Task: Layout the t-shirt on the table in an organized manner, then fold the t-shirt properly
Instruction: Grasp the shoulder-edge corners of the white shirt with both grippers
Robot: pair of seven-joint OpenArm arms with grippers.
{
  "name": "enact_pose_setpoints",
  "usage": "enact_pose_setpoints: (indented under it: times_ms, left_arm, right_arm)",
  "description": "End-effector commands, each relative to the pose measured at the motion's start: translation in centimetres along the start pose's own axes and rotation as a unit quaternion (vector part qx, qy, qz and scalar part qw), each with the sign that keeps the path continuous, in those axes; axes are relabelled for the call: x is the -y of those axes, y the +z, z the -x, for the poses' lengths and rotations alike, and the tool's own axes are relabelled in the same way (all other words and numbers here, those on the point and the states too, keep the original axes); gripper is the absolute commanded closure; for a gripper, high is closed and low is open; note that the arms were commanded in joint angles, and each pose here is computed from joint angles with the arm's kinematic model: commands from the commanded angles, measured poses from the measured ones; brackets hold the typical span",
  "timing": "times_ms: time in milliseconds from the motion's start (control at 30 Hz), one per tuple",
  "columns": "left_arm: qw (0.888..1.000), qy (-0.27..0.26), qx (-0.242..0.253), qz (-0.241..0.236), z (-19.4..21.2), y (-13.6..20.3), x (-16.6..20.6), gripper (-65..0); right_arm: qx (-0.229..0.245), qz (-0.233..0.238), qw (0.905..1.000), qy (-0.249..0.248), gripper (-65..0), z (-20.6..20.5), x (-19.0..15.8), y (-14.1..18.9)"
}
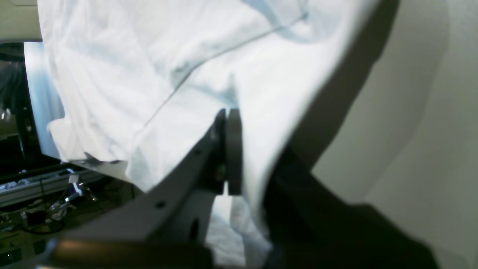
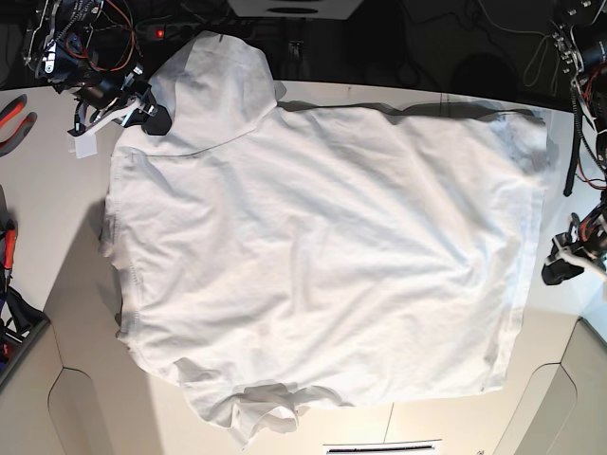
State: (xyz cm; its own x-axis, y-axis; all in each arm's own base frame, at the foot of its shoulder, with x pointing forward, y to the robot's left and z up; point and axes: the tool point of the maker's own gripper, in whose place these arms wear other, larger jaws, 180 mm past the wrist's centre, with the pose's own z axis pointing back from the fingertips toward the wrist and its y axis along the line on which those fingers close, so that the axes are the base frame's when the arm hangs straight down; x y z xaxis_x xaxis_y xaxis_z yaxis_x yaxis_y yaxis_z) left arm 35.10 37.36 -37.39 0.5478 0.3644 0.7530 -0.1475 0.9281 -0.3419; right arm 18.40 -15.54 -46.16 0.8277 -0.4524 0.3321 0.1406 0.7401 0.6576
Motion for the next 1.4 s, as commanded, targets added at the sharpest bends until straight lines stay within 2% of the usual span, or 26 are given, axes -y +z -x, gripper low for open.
enact_pose_setpoints:
  times_ms: [0, 100, 167, 300, 467, 600, 800, 1000, 1300, 1367]
  left_arm:
    - [0.999, 0.006, 0.033, 0.013, -2.1, 1.6, -0.7, -17.9]
    - [0.997, 0.052, 0.059, 0.022, -1.3, 4.9, -3.1, -19.5]
    - [0.995, 0.087, 0.055, 0.016, 0.2, 6.9, -4.7, -26.2]
    - [0.991, 0.131, 0.012, 0.017, 4.7, 9.5, -5.9, -38.8]
    - [0.989, 0.146, -0.029, -0.01, 9.4, 11.7, -7.2, -39.2]
    - [0.988, 0.146, -0.049, -0.031, 12.4, 12.1, -7.5, -39.2]
    - [0.983, 0.171, -0.068, -0.015, 16.0, 10.8, -5.1, -39.2]
    - [0.981, 0.173, -0.091, 0.01, 17.3, 9.9, -3.2, -39.2]
    - [0.974, 0.171, -0.15, 0.023, 19.3, 10.3, -2.4, -38.9]
    - [0.972, 0.173, -0.155, 0.025, 19.6, 10.4, -2.3, -35.7]
  right_arm:
    - [0.013, -0.003, 0.9999, 0.009, 0.0, -0.9, -0.2, 0.4]
    - [0.013, -0.003, 0.9999, 0.01, 0.0, -0.9, -0.1, 0.4]
    - [0.012, -0.003, 0.9999, 0.009, 0.0, -0.9, -0.1, 0.4]
    - [0.013, -0.003, 0.9999, 0.009, 0.0, -0.9, -0.1, 0.4]
    - [0.013, -0.003, 0.9999, 0.009, 0.0, -0.9, -0.1, 0.4]
    - [0.013, -0.004, 0.9999, 0.009, 0.0, -0.9, -0.2, 0.4]
    - [0.015, -0.007, 0.9998, 0.007, 0.0, -1.0, -0.3, 0.4]
    - [0.015, -0.007, 0.9998, 0.007, 0.0, -1.0, -0.3, 0.4]
    - [0.015, -0.007, 0.9998, 0.007, 0.0, -1.0, -0.3, 0.4]
    - [0.015, -0.008, 0.9998, 0.007, 0.0, -1.0, -0.3, 0.4]
